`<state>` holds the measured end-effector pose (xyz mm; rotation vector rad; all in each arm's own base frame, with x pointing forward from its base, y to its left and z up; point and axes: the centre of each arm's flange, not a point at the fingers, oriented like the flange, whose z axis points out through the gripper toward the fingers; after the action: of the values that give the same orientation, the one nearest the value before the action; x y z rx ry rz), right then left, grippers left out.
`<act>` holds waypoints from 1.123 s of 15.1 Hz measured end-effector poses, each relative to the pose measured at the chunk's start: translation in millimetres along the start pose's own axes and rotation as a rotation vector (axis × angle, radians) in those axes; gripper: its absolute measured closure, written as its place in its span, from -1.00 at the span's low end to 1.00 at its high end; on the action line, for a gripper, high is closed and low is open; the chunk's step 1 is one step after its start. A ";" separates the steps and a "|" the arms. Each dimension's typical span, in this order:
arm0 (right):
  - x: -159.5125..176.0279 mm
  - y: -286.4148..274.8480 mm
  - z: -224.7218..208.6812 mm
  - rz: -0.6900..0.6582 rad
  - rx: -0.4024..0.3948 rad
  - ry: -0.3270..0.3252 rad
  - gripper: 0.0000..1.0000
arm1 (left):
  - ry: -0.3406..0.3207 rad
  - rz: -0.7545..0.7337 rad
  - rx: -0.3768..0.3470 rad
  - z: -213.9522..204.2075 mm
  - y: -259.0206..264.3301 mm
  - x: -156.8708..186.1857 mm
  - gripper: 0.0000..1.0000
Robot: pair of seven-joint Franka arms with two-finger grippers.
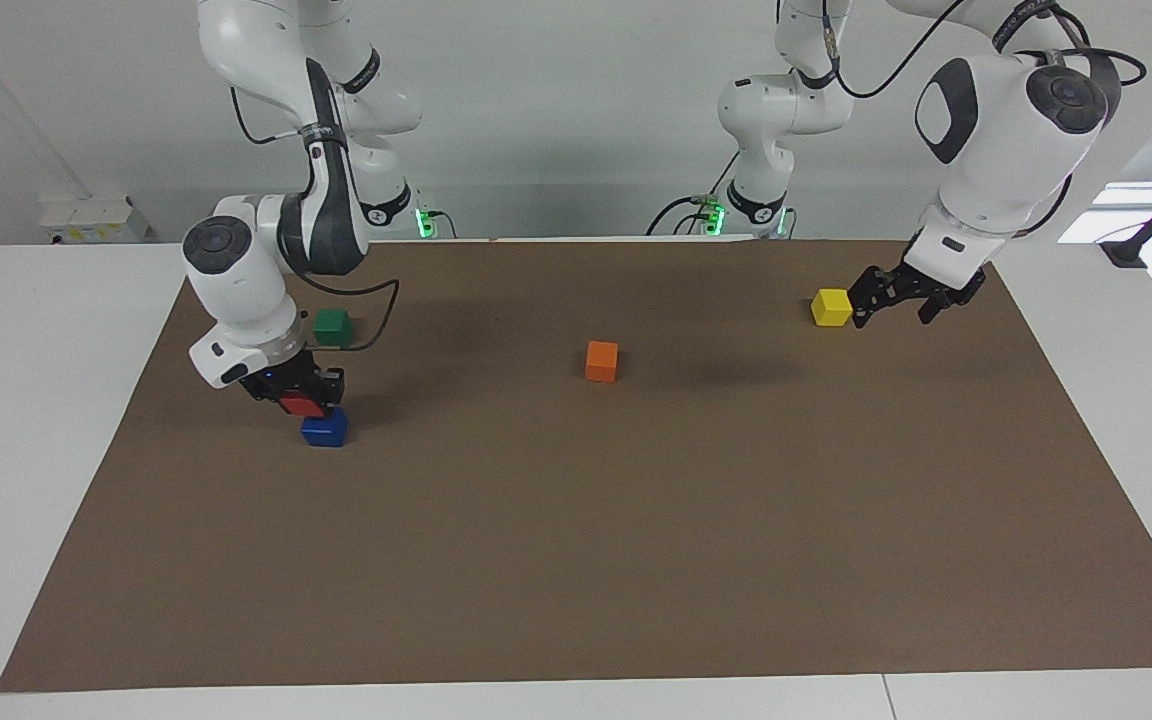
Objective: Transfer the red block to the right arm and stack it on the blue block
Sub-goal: 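Lower the red cube onto the blue cube and open the right gripper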
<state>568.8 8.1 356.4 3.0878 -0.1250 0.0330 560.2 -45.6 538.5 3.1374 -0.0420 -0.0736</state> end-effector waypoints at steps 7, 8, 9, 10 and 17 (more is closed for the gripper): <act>5.9 0.6 16.9 0.007 0.001 0.018 -0.16 | 0.015 0.036 0.000 -21.6 9.5 -1.1 -1.00; 6.6 0.6 22.3 0.007 0.001 0.015 -0.16 | 0.022 0.039 0.000 -30.3 9.7 -1.2 -1.00; 7.0 0.2 25.9 0.007 0.001 0.013 -0.16 | 0.036 0.040 0.000 -38.0 9.8 -0.6 -1.00; 7.7 0.1 25.4 0.007 0.001 0.016 -0.16 | 0.045 0.041 -0.001 -42.3 9.9 0.1 -1.00; 7.8 0.1 25.8 0.007 0.001 0.016 -0.16 | 0.033 0.050 -0.001 -34.7 13.9 4.7 -1.00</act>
<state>577.1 5.9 330.7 3.0876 -0.1345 0.0575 566.1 -59.5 573.0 3.1335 -0.1201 -0.0224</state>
